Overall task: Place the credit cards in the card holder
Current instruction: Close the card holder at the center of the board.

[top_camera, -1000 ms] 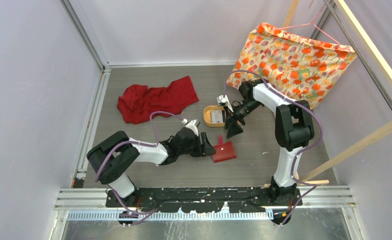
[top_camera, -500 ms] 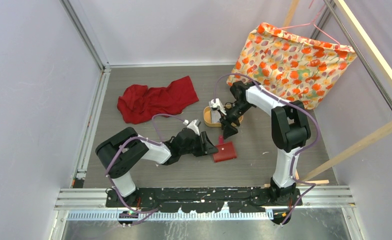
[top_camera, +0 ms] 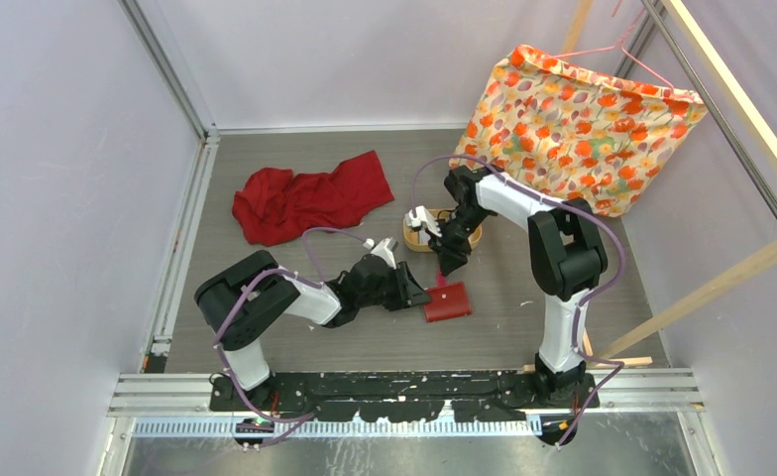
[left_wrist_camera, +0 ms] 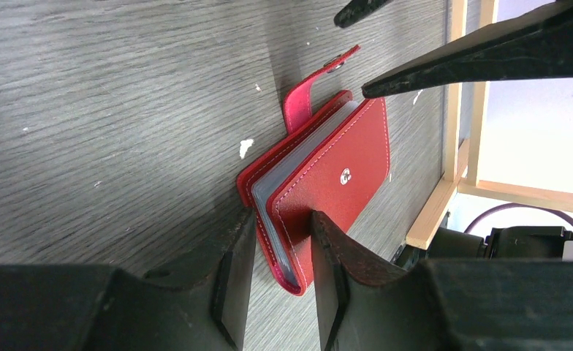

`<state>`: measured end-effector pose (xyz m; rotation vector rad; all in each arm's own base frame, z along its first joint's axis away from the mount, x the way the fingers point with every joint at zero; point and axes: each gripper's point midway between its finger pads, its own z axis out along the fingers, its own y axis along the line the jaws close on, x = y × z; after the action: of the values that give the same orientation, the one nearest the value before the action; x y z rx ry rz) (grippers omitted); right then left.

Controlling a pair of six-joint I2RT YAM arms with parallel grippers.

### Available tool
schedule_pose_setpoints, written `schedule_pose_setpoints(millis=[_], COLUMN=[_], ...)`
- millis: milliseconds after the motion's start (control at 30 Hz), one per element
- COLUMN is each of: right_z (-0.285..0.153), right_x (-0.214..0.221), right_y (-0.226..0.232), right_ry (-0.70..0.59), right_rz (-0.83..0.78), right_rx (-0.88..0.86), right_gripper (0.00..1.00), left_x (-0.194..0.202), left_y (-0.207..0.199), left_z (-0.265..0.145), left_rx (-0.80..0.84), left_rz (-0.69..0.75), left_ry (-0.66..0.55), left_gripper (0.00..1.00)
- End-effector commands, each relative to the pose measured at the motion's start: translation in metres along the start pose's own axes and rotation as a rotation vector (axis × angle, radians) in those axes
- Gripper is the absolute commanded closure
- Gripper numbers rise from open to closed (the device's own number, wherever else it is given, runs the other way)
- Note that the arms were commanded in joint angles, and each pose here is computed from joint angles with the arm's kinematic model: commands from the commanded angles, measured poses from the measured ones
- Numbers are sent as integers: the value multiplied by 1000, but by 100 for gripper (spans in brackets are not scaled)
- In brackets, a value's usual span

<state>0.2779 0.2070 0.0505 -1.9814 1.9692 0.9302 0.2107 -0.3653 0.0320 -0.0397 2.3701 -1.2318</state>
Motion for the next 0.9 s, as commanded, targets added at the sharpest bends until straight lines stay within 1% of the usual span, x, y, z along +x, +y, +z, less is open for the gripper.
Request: schedule_pose_setpoints(millis=[0,200,633,700,800,867], right_z=[-2,0,-2,-1,-1,0], right_x=[-3,-2,-7,-7,-7,-7], right_y=[4,4,9,9,9,8], right_ry=[26,41,23,22,24,25], right_rz=[-44,-48,-33,-28,-21,-20], right_rx=[-24,-32,-58,-58,-64,-64], right_gripper=[64,73,74,75,80,81], left_x=[18,18,19,19,19,20], left_y=[34,35,36,35,36,37], left_z=[-1,-1,-1,0,0,0], left_rx=[-113,-118,-119,-118,-119,-120], left_rz=[0,-1,-1,-2,1,-1], left_ry=[56,56,59,58,59,61], left_gripper=[64,65,65,65,65,65])
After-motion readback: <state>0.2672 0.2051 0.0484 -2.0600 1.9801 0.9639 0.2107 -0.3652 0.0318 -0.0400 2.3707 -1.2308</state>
